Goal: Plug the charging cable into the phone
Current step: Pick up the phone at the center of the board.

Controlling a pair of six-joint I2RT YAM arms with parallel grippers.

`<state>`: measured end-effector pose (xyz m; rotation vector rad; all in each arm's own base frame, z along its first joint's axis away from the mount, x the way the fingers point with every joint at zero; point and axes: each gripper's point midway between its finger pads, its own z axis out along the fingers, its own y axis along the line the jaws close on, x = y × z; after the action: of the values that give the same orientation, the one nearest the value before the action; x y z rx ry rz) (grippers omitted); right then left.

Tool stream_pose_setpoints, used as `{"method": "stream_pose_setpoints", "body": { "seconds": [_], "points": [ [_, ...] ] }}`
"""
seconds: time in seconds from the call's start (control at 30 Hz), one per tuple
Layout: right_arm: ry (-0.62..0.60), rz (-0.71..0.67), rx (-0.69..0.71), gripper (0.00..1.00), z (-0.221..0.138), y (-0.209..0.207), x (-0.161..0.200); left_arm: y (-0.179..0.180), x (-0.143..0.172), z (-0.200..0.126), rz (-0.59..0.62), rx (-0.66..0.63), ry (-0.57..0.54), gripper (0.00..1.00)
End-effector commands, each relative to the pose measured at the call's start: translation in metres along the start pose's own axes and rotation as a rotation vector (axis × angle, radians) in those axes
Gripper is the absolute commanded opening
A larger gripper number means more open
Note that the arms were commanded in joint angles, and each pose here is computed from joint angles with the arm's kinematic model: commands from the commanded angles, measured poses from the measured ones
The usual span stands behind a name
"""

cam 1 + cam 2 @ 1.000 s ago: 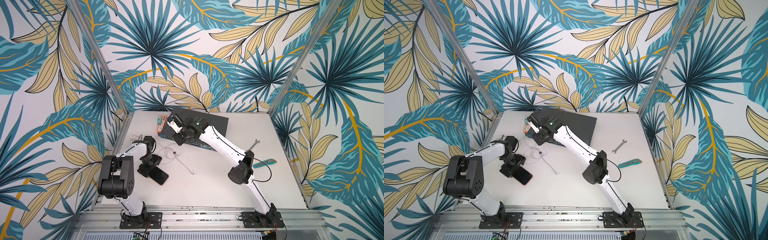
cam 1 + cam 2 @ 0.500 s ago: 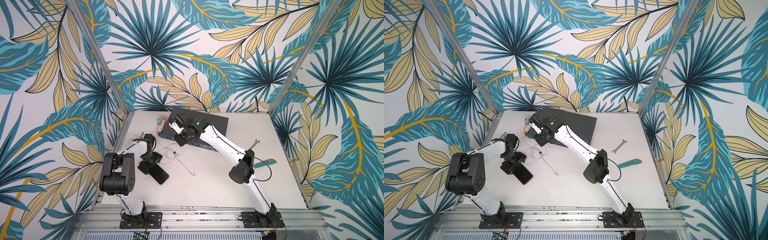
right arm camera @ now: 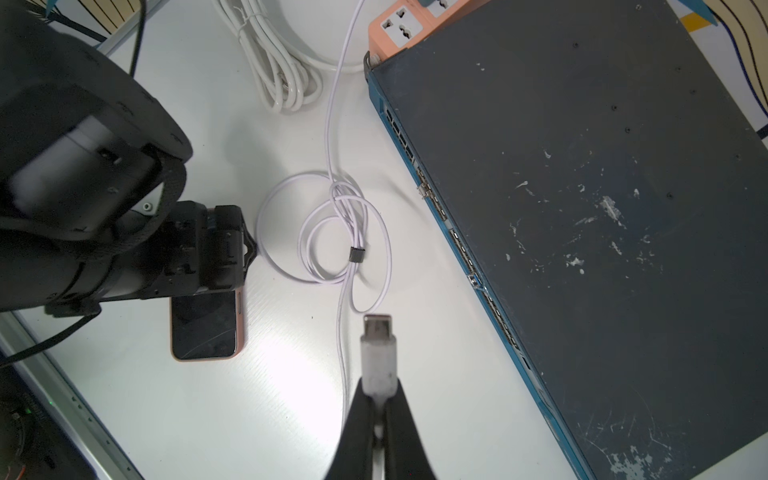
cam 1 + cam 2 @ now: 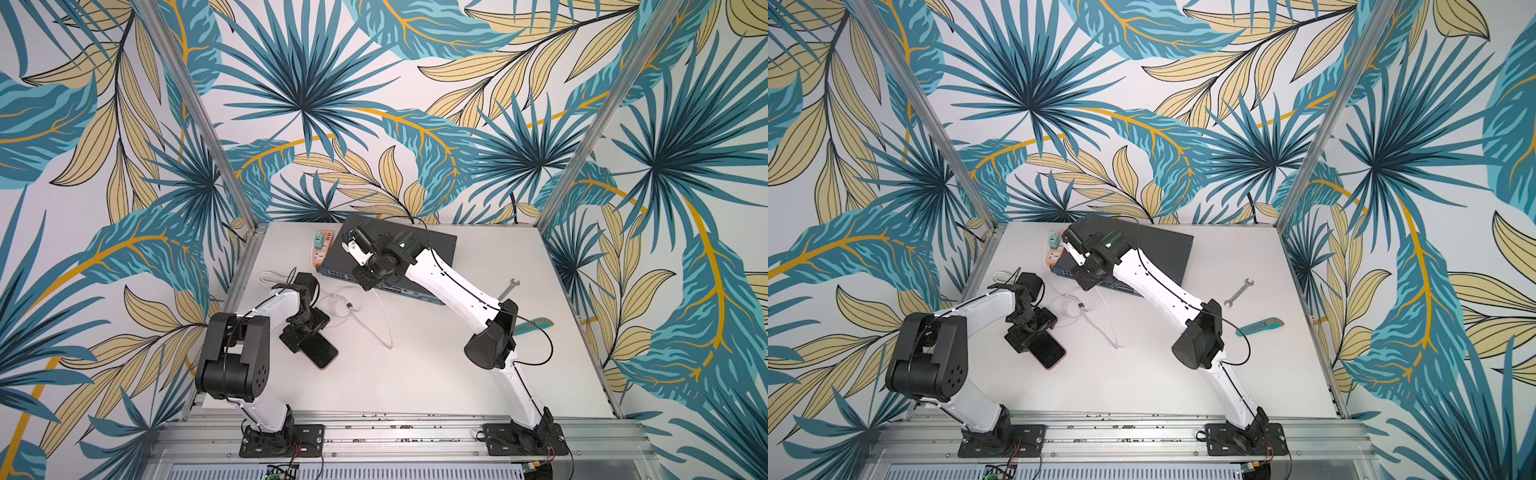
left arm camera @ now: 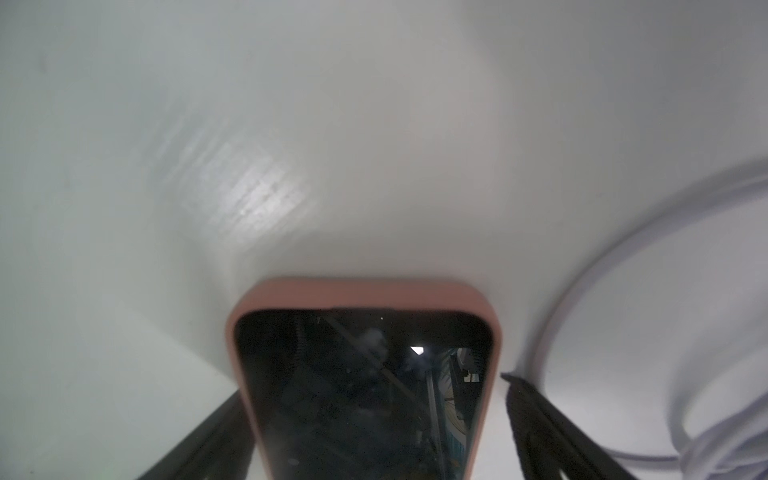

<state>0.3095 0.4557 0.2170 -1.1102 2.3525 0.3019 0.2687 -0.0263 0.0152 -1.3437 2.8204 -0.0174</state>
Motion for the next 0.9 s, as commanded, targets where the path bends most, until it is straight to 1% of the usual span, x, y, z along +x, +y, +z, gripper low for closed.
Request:
{"method": "stream_pose_setpoints", "body": {
  "seconds": [0.0, 0.03, 0.1, 0.2, 0.23, 0.27, 0.37, 0.43, 0.53, 0.67, 0.8, 0.87],
  "points": [
    [0.030, 0.024, 0.070, 0.00, -0.013, -0.011, 0.012, 0.034, 0.024, 0.025, 0.008, -0.145, 0.087, 0.78],
    [0.038, 0.027, 0.089, 0.00, -0.014, -0.014, 0.015, 0.035, 0.025, 0.026, 0.006, -0.148, 0.090, 0.71],
    [0.044, 0.028, 0.109, 0.00, -0.015, -0.018, 0.018, 0.034, 0.025, 0.026, 0.011, -0.151, 0.096, 0.62],
    [0.042, 0.034, 0.119, 0.00, -0.019, -0.019, 0.019, 0.035, 0.026, 0.026, 0.013, -0.151, 0.095, 0.24],
    [0.045, 0.035, 0.115, 0.00, -0.018, -0.018, 0.021, 0.034, 0.025, 0.026, 0.015, -0.146, 0.094, 0.10],
    [0.049, 0.031, 0.106, 0.00, -0.018, -0.015, 0.023, 0.033, 0.025, 0.026, 0.023, -0.138, 0.094, 0.00],
    [0.072, -0.003, 0.088, 0.00, -0.013, -0.004, 0.031, 0.030, 0.023, 0.024, 0.024, -0.121, 0.105, 0.00],
    [0.090, -0.033, 0.066, 0.00, -0.006, 0.008, 0.037, 0.026, 0.021, 0.018, -0.002, -0.073, 0.118, 0.00],
    [0.134, -0.082, 0.003, 0.00, 0.011, 0.028, 0.050, 0.012, 0.004, -0.010, -0.044, 0.022, 0.091, 0.00],
    [0.180, -0.150, -0.001, 0.00, 0.033, 0.044, 0.067, 0.001, -0.020, -0.041, -0.094, 0.092, 0.057, 0.00],
    [0.196, -0.230, -0.015, 0.00, 0.049, 0.063, 0.078, -0.001, -0.033, -0.046, -0.175, 0.144, 0.093, 0.00],
    [0.210, -0.253, -0.076, 0.00, 0.057, 0.080, 0.087, 0.003, -0.038, -0.045, -0.212, 0.163, 0.109, 0.00]
  ]
}}
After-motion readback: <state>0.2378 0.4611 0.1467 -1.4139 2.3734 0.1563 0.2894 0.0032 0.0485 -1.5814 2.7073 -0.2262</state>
